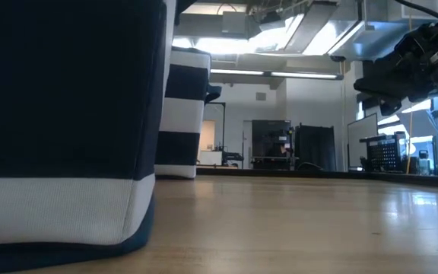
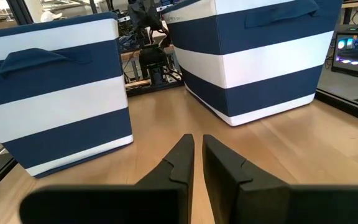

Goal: Sort clothes
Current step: Return to Home Position

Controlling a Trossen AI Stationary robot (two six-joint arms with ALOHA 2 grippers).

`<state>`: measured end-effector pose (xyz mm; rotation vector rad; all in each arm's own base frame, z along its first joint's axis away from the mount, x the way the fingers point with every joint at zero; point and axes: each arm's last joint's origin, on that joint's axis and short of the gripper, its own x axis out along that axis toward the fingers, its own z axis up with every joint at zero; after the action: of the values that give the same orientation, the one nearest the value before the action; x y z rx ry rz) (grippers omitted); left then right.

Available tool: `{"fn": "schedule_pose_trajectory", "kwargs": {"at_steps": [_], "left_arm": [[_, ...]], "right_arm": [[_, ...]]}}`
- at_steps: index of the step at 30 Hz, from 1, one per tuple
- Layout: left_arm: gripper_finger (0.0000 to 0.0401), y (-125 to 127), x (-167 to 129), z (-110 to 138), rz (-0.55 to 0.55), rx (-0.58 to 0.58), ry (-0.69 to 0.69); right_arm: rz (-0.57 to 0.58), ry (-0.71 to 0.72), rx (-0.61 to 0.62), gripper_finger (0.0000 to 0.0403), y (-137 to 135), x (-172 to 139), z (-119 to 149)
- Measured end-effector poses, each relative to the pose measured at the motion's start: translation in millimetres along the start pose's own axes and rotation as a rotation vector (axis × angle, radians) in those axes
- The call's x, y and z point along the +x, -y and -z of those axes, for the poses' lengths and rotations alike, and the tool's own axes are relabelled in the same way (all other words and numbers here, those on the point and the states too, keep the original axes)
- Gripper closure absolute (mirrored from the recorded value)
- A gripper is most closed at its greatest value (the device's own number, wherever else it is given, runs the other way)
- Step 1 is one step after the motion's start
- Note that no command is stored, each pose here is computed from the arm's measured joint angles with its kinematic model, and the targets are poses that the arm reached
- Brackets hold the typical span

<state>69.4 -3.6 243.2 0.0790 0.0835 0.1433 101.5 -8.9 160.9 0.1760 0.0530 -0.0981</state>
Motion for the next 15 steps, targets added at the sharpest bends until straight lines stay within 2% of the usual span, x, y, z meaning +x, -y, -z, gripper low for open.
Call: {"fn": "schedule_pose_trajectory", "kwargs": {"at_steps": [11, 15], "left_arm": [[0.0396, 0.0, 0.0, 0.3, 0.0, 0.003, -0.003], [0.0396, 0.1, 0.1, 1.6, 0.001, 0.064, -0.013]], "right_arm": [[0.0, 0.0, 0.0, 0.0368, 0.0, 0.0, 0.0], [0.0, 0.0, 0.0, 0.0368, 0.0, 0.0, 0.0]]}}
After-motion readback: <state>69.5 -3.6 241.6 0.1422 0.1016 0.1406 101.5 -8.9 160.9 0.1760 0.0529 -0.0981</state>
